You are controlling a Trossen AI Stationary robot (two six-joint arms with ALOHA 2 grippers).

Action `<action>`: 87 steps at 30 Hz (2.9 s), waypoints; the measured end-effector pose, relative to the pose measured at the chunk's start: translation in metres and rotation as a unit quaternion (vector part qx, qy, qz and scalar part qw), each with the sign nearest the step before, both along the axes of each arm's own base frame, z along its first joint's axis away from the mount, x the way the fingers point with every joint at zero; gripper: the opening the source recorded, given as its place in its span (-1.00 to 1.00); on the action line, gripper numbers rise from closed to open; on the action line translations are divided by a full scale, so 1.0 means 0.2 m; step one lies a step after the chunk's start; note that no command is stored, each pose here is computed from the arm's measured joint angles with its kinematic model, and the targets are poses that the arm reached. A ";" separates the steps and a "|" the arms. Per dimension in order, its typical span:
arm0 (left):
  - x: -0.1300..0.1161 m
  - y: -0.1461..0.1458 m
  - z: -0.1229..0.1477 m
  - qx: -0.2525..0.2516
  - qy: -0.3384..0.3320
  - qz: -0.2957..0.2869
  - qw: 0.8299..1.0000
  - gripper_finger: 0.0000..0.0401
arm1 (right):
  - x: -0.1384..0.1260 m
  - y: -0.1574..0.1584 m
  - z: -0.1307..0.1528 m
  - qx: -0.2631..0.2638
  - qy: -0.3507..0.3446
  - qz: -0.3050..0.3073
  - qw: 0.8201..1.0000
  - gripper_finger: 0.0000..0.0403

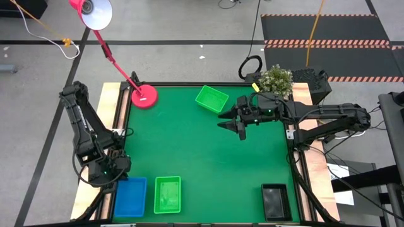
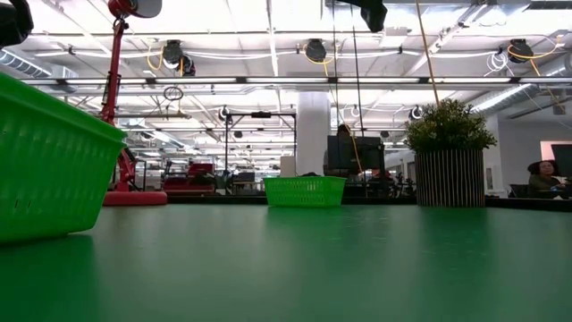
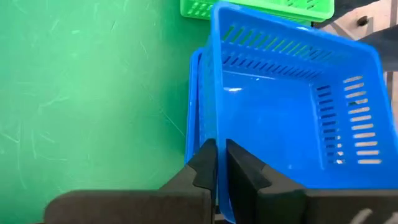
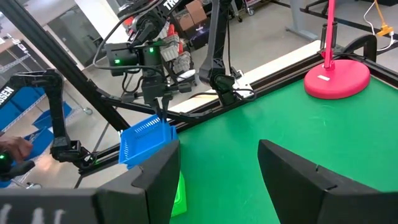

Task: Stack baskets by color
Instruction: Stack the top blue bin on top of the bottom blue bin, then stack the top green bin on top of the bottom green bin

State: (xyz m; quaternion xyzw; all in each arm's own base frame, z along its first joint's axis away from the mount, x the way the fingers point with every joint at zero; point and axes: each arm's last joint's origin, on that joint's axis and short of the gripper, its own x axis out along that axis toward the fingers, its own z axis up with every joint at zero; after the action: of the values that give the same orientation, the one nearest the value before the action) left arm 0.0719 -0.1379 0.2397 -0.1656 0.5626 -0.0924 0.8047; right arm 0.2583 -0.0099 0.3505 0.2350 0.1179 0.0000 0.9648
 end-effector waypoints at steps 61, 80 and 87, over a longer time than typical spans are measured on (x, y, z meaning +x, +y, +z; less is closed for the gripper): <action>0.53 0.46 0.22 -0.028 -0.100 0.403 0.909 -0.38 | 0.24 -1.07 -0.16 -0.122 0.243 -0.099 0.957 0.03; 0.59 0.55 0.24 -0.043 -0.137 0.441 0.886 -0.38 | 0.35 -1.27 -0.68 -0.169 0.394 -0.047 0.902 0.03; 0.62 0.58 0.23 -0.024 -0.142 0.440 0.887 -0.38 | 0.33 -1.27 -0.77 -0.145 0.418 -0.036 0.896 -0.01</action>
State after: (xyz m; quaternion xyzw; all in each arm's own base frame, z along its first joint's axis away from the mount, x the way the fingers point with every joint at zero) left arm 0.1961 -0.0213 0.2854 -0.4002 0.3099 0.2351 0.8298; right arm 0.3241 -0.2642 0.1958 0.0753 0.5006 -0.1496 0.8493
